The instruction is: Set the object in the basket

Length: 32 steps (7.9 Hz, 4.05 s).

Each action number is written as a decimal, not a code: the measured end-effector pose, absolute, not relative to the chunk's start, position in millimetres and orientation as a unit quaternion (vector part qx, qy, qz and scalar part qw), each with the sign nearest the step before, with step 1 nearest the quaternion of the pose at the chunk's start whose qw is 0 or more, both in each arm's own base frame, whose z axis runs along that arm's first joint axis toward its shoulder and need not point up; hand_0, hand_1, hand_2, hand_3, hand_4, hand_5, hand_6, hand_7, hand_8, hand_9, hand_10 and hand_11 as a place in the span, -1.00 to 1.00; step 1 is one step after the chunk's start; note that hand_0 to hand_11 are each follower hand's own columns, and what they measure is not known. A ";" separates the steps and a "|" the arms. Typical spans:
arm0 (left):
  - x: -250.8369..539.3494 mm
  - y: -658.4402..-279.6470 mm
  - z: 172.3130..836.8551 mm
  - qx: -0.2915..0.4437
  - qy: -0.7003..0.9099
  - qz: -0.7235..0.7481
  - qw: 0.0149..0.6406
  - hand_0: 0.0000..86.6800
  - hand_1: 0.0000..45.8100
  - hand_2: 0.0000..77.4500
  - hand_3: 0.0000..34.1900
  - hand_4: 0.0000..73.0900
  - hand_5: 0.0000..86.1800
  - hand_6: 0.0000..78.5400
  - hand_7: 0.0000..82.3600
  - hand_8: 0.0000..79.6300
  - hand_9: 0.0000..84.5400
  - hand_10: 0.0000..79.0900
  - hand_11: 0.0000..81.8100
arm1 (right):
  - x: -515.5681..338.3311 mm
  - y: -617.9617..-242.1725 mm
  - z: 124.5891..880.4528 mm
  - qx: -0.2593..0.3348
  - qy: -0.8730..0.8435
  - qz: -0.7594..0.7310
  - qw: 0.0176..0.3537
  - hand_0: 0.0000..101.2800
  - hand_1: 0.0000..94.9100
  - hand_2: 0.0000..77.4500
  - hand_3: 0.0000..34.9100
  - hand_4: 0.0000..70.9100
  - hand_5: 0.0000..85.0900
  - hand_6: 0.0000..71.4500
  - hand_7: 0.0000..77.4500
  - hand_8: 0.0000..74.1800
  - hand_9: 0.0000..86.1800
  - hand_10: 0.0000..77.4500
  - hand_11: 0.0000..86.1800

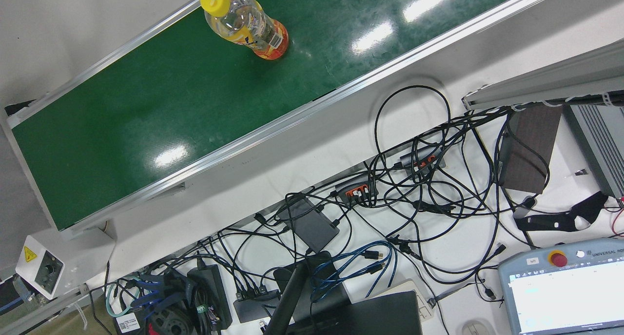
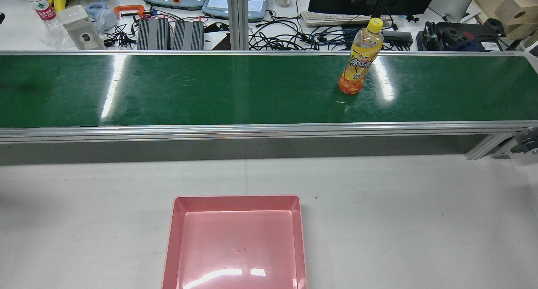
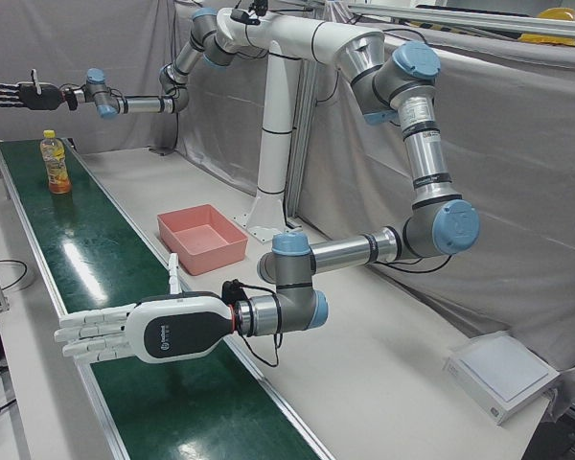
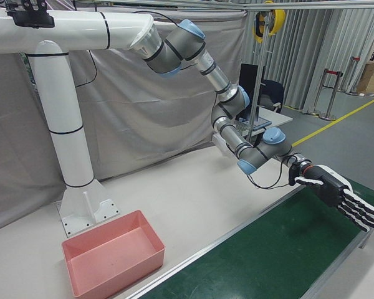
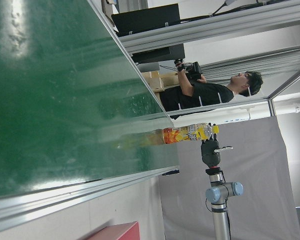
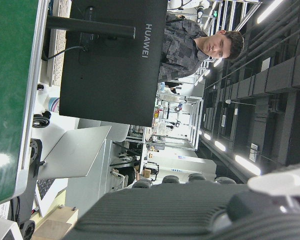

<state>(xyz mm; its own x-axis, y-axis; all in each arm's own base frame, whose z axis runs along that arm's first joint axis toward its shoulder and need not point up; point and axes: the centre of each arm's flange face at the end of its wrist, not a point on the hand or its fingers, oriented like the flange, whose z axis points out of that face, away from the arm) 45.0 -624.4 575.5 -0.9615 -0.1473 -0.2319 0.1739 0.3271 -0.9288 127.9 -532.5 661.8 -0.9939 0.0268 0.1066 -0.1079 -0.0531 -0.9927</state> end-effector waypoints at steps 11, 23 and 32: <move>37.9 -625.4 570.3 0.012 0.800 -0.584 0.136 0.05 -0.86 -1.00 -1.00 -0.97 -0.97 -0.99 -0.99 -1.00 -0.99 -0.94 -0.89 | 128.1 -532.7 660.4 0.030 -0.688 0.724 0.046 -1.00 -1.00 -0.99 -0.99 -1.00 -1.00 -1.00 -0.99 -1.00 -1.00 -1.00 -1.00; 39.4 -624.5 567.0 0.011 0.799 -0.585 0.137 0.05 -0.86 -1.00 -1.00 -0.97 -0.97 -0.99 -0.99 -1.00 -0.99 -0.94 -0.89 | 128.1 -532.6 660.6 0.030 -0.687 0.724 0.046 -0.99 -1.00 -0.99 -0.99 -1.00 -1.00 -1.00 -0.99 -1.00 -1.00 -1.00 -1.00; 37.0 -624.0 563.5 0.006 0.803 -0.582 0.131 0.05 -0.86 -1.00 -1.00 -0.97 -0.97 -0.99 -0.99 -1.00 -0.99 -0.94 -0.91 | 128.2 -532.6 660.6 0.030 -0.687 0.724 0.046 -1.00 -1.00 -0.99 -0.99 -1.00 -1.00 -1.00 -0.99 -1.00 -1.00 -1.00 -1.00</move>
<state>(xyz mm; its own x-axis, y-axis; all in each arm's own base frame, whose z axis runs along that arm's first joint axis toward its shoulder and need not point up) 37.0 -624.0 563.5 -0.9659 -0.1420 -0.2166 0.1616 0.3231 -0.9325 128.2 -532.6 660.6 -0.9940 0.0261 0.1065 -0.1078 -0.0508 -0.9929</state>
